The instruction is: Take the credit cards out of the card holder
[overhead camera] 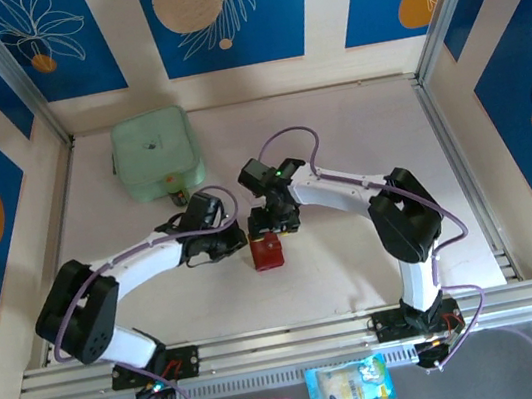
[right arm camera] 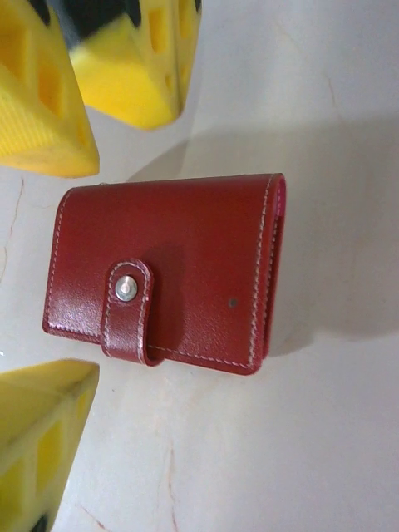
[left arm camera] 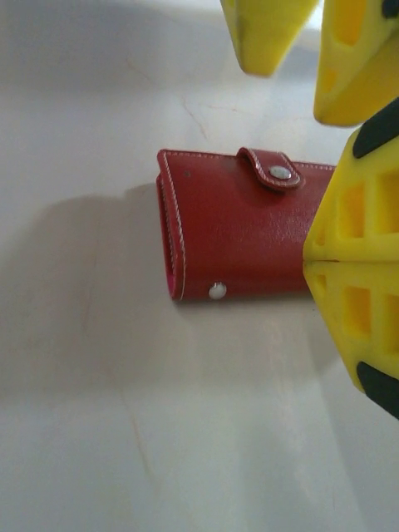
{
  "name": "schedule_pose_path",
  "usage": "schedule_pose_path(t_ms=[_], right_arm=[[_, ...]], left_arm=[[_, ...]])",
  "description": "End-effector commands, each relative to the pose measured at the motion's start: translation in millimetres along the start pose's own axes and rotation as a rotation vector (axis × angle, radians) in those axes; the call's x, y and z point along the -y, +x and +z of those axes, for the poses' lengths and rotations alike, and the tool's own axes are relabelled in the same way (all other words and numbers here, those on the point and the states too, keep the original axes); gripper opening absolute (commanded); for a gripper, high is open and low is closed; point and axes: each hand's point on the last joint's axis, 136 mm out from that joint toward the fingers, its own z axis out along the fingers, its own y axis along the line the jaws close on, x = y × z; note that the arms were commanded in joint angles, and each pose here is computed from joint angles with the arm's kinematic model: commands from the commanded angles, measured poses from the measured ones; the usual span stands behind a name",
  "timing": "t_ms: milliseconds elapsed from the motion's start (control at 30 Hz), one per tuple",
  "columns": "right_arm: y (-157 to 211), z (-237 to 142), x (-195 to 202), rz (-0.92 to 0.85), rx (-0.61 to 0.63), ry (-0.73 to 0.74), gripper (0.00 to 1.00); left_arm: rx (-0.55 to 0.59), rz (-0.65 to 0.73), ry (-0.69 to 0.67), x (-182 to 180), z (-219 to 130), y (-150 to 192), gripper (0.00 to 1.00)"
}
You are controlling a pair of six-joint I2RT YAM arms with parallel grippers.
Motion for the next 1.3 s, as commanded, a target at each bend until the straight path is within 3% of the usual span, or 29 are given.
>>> schedule_pose_path(t_ms=[0,267,1000,1267], right_arm=[[10.8,11.9,-1.1,-0.004,-0.055,-0.002,0.50],[10.2,22.6,4.1,0.012,-0.077,0.035,0.38],[21.1,52.3,17.2,0.030,-0.142,0.078,0.35],[23.8,57.2,20.5,0.044,-0.148,0.084,0.25]], left_arm=[[-0.039,-0.046,0.075,9.6,10.2,7.6,0.00],[-0.063,-0.091,0.078,3.1,18.7,13.9,0.00],[-0.106,-0.190,0.042,-16.6,32.3,23.0,0.00],[-0.110,-0.196,0.027,-21.0,32.0,23.5,0.00]])
